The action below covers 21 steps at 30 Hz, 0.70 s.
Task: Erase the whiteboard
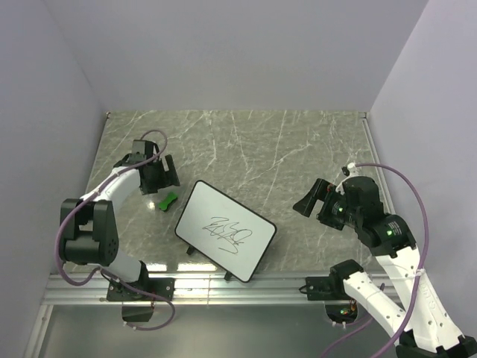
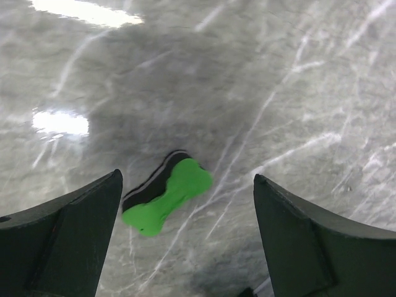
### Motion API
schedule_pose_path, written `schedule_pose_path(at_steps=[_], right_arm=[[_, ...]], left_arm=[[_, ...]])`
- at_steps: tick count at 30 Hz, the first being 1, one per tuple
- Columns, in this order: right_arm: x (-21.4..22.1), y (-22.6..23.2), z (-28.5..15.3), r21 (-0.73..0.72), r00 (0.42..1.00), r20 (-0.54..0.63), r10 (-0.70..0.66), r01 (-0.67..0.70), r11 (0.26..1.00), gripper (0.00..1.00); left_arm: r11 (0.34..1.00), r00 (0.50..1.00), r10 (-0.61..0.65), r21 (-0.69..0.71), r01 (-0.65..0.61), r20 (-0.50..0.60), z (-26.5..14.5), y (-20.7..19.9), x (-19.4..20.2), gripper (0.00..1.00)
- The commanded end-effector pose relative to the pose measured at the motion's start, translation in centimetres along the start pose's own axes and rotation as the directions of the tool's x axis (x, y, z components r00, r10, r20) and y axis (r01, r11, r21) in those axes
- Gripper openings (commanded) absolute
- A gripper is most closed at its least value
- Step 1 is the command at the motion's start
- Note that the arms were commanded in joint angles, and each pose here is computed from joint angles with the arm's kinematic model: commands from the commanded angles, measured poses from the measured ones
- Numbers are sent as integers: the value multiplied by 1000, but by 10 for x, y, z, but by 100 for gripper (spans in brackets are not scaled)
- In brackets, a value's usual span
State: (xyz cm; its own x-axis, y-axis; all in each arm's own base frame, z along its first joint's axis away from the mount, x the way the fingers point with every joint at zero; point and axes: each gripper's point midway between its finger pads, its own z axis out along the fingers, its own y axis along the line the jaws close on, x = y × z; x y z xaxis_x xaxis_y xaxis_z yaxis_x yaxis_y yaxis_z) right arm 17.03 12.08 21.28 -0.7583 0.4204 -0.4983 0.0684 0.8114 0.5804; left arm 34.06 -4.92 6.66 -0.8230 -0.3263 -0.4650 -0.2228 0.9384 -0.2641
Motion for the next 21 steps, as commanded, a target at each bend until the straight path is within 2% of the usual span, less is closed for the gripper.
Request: schedule_pose_path(at_steps=[1, 8, 11, 14, 18, 20, 21], right_arm=[[-4, -6, -11, 47, 1000, 21, -13, 12, 999, 100], [-3, -14, -4, 87, 1000, 11, -15, 14, 996, 100], [-6, -13, -1, 88, 1000, 15, -19, 17, 996, 100], [-9, -8, 1, 74, 999, 8, -33, 32, 997, 100], [-9, 37, -8, -157, 991, -25, -128, 123, 980, 100], [-19, 57, -17, -237, 983, 16, -181, 179, 955, 100], [-19, 69, -23, -292, 979, 13, -203, 198, 936, 100]], left_arm=[[993, 995, 92, 71, -93, 24, 0, -20, -13, 90], [992, 994, 93, 89, -87, -63, 3, -19, 22, 81], [996, 993, 86, 38, -83, -78, 4, -12, 32, 79], [998, 989, 63, -20, -67, -137, 12, 2, 51, 77], [997, 984, 49, -47, -58, -172, 17, 7, 59, 72], [997, 982, 48, -58, -59, -181, 20, 9, 59, 71], [996, 981, 48, -62, -61, -187, 21, 10, 60, 67]])
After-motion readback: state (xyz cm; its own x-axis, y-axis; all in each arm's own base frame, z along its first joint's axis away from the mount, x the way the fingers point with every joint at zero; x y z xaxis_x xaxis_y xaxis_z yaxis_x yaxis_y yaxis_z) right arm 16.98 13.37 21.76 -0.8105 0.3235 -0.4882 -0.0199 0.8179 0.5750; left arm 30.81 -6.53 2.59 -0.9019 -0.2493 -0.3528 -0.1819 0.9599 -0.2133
